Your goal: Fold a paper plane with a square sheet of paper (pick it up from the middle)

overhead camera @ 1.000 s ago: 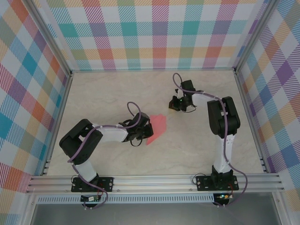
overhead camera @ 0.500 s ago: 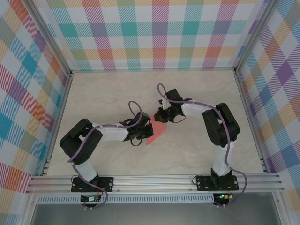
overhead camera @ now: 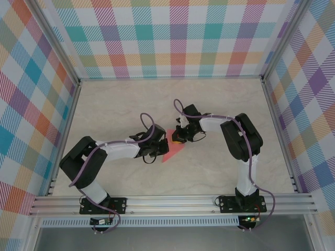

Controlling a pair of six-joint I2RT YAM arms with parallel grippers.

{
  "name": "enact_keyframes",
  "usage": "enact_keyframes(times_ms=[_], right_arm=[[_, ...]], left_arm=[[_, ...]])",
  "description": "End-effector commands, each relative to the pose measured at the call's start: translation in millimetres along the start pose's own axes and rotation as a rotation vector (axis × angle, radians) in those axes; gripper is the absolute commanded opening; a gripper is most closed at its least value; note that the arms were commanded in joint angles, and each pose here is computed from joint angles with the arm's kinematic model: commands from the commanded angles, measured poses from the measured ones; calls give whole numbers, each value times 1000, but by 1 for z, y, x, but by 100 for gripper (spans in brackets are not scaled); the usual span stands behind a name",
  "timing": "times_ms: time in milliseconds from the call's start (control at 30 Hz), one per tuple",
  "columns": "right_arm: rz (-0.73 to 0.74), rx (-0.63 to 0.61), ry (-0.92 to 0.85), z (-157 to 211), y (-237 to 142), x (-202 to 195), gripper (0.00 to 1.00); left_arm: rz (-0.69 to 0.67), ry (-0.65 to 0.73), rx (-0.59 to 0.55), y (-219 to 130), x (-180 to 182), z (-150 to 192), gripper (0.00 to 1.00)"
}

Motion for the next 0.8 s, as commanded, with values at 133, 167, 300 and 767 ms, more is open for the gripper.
enact_keyframes(times_ms=[133, 167, 300, 767], right_arm=[[166, 77, 71, 22, 13, -43, 0], [168, 78, 73, 22, 13, -44, 0], [188, 88, 84, 24, 14, -48, 0], [235, 110, 113, 28, 16, -57, 0]], left_arm=[[102, -64, 46, -7, -20, 2, 7], [110, -72, 60, -4, -21, 4, 7], [90, -99, 111, 6, -13, 13, 6], [-24, -160, 134, 12, 34, 34, 6]])
Point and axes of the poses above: each hand's point on the last joint's axis, 136 mm out from that joint toward the fingers, its own y axis out along the fingers, its own x axis along the line the jaws close on, z = x × y, the point moved 2 cm from there along -y, back along the fingers, and after that the axes turned 10 degrees about -y, right-handed, at the moved point
